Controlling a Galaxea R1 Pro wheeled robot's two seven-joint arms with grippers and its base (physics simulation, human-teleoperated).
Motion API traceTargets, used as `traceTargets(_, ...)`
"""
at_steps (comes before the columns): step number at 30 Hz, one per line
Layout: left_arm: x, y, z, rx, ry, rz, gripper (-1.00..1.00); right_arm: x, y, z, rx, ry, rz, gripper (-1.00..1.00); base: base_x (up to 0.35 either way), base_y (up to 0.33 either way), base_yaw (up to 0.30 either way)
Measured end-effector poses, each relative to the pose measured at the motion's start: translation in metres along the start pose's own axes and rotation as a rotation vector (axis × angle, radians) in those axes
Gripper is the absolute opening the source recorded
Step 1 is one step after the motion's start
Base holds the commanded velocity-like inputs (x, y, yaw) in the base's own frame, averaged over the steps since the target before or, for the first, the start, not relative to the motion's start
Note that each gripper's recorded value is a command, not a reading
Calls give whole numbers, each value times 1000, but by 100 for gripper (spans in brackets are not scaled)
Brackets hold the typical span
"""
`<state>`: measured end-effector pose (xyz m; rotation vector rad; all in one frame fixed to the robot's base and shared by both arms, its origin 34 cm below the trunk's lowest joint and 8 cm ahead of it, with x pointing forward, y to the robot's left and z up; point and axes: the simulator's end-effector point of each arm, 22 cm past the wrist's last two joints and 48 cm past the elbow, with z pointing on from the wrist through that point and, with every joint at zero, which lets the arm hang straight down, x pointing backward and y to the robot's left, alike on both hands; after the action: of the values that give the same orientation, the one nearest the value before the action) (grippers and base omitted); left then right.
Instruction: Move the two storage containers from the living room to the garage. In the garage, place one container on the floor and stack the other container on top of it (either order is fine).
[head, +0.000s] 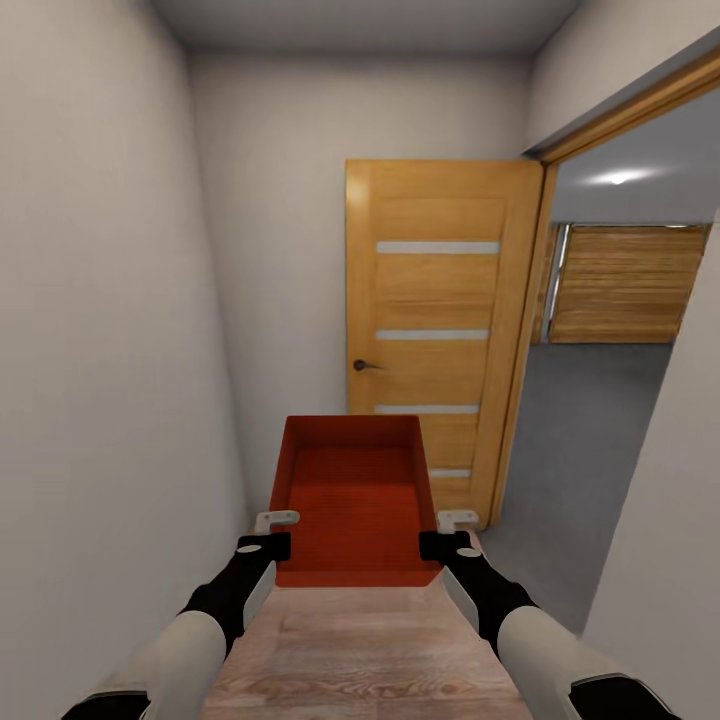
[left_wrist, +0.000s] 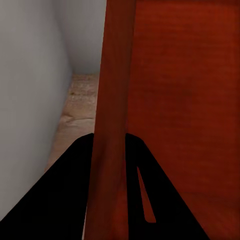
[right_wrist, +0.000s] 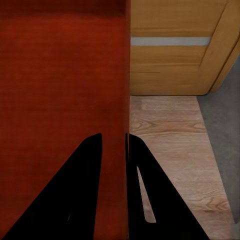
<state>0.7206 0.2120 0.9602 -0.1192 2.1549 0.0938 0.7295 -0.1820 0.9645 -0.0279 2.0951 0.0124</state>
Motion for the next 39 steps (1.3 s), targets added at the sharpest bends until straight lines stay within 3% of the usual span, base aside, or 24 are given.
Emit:
traceTargets(14,1,0,0,0,3,-1,-100,1,0,0,0,3,-1,-100,322,0,-1)
traceTargets(21,1,1,0,2,3,-3,-100,1,0,0,2,3,-1,-100,302,0,-170)
traceTargets(39,1,0,0,2,2,-5,-100,0,0,0,2,2,-2,-100,17,0,-233)
